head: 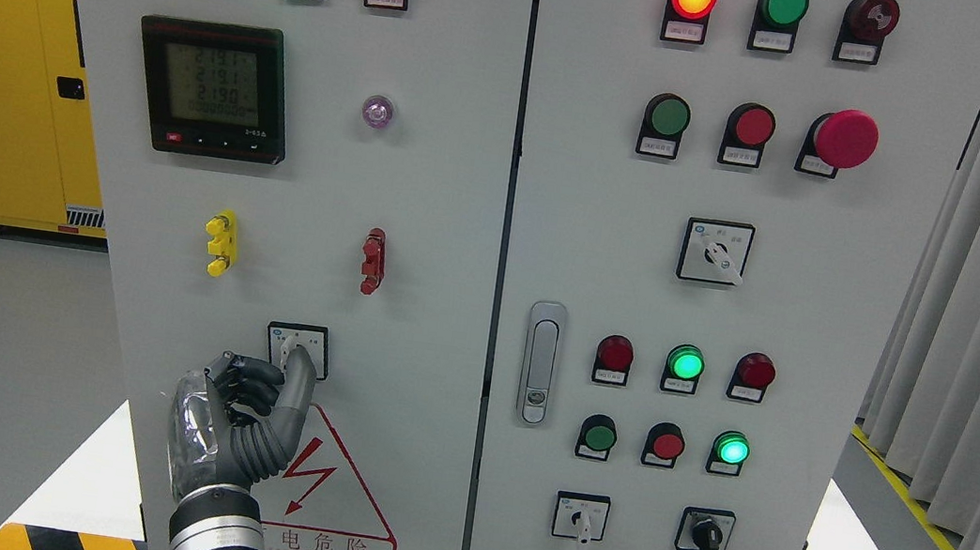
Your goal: Turn on light switch 1
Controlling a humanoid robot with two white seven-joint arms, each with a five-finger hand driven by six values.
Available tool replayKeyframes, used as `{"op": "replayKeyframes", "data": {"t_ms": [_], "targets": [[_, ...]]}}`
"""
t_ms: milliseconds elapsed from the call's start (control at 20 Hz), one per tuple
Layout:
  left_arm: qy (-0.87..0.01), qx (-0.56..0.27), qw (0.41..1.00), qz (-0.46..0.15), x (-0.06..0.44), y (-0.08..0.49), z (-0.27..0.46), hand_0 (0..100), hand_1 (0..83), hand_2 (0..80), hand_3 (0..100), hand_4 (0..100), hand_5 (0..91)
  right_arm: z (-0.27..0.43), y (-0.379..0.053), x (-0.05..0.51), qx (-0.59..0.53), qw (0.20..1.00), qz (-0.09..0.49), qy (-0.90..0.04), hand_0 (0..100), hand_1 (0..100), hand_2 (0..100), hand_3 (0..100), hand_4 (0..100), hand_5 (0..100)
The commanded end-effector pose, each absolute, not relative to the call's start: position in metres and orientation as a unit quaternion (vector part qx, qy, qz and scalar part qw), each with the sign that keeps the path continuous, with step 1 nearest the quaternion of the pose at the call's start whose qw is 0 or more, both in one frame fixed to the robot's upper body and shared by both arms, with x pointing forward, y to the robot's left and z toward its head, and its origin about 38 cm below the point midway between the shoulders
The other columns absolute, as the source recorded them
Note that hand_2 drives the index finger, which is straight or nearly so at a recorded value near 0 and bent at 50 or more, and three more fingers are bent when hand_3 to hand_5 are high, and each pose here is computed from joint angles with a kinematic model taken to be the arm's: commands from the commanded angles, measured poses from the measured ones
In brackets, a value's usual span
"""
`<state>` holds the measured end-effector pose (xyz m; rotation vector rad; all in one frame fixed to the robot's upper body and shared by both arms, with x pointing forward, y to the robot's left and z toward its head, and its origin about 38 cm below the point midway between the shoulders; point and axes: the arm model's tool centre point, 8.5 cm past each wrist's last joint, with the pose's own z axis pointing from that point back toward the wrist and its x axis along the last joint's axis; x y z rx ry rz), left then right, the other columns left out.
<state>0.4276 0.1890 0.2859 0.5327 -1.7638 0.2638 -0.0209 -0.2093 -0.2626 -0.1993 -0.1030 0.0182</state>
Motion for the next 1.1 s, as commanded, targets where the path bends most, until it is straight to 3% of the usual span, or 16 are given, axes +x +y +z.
{"op": "replayKeyframes", "data": {"t_ms": [0,1050], "targets": [[-0.76,0.229,0.598,0.113,0.4279,0.1887,0.2857,68,55.7,67.5,85,82,75.8,-0.2627,-0.2094,-0.0214,-0.099,0.994,-0.005,-0.049,0,50,4,0,0,0],[-0.761,0.224,0.599,0.11,0.4284,0.1879,0.2855,74,52.1,66.3,86,83,76.1,-0.2627,-0.2094,-0.0214,-0.099,0.994,-0.005,-0.049,0,50,4,0,0,0]]}}
